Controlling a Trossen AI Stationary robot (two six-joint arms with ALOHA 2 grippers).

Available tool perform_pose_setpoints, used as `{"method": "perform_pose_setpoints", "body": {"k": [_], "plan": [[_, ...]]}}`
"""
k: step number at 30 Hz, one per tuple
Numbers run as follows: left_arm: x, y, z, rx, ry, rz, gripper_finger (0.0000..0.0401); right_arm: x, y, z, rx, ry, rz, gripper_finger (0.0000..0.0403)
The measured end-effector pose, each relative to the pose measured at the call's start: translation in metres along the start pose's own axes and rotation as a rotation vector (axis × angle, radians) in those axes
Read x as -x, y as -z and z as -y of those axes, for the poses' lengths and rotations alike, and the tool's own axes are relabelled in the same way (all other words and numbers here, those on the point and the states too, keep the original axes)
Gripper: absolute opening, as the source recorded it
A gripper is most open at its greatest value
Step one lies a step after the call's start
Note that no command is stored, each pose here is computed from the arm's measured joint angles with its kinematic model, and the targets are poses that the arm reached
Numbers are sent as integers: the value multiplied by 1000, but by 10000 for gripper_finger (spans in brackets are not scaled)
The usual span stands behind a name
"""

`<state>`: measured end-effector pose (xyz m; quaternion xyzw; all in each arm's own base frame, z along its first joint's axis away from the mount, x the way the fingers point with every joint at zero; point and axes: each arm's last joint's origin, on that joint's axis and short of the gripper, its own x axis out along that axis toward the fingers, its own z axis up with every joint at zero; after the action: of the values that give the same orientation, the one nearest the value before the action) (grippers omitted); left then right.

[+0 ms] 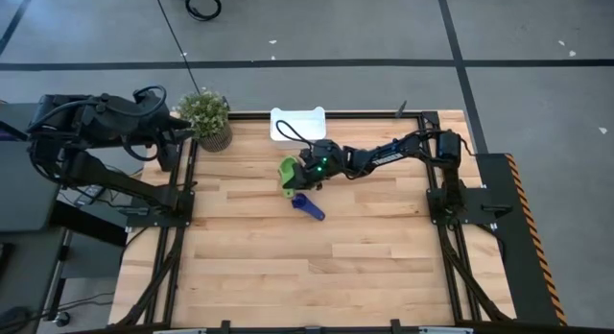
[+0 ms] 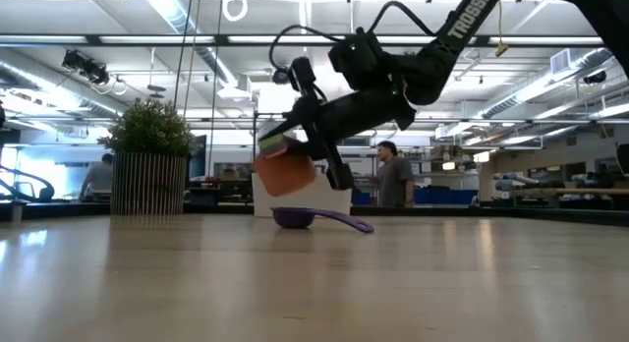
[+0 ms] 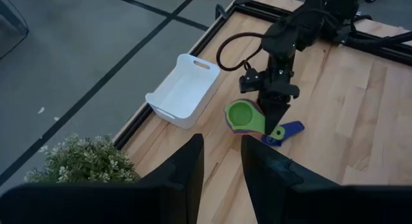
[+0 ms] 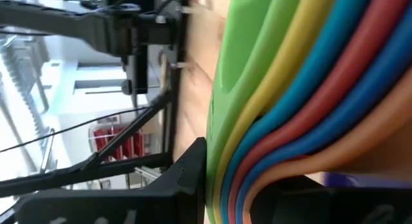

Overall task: Nest measuring cups in basket
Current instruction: Adjust the nested measuring cups

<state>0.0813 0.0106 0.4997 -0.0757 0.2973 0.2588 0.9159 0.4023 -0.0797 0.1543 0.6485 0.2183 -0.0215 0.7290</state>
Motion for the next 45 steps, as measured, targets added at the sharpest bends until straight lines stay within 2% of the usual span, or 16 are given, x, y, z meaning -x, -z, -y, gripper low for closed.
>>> {"method": "perform_pose_setpoints", "body": {"k": [6, 17, 25, 27, 31, 34, 37, 40, 45], "plan": [[-1, 0, 1, 1, -1, -3, 112, 4, 2, 14, -70, 39, 1, 76], [-2, -1, 2, -1, -2, -6, 112, 8, 8, 29, -124, 77, 9, 76], [-2, -1, 2, -1, -2, -6, 112, 10, 9, 32, -157, 82, 11, 76], [-2, -1, 2, -1, -2, -7, 112, 10, 10, 32, -162, 87, 10, 91], [-2, -1, 2, -1, -2, -6, 112, 9, 12, 39, -197, 124, 6, 152], [-2, -1, 2, -1, -2, -6, 112, 9, 11, 36, -219, 109, -7, 177], [-2, -1, 2, -2, -2, -6, 112, 10, 12, 37, -255, 115, -26, 185], [-2, -1, 2, -3, -2, -7, 112, 10, 11, 37, -234, 107, -36, 186], [-2, -1, 2, -3, -2, -7, 112, 10, 10, 37, -243, 114, 2, 186]]}}
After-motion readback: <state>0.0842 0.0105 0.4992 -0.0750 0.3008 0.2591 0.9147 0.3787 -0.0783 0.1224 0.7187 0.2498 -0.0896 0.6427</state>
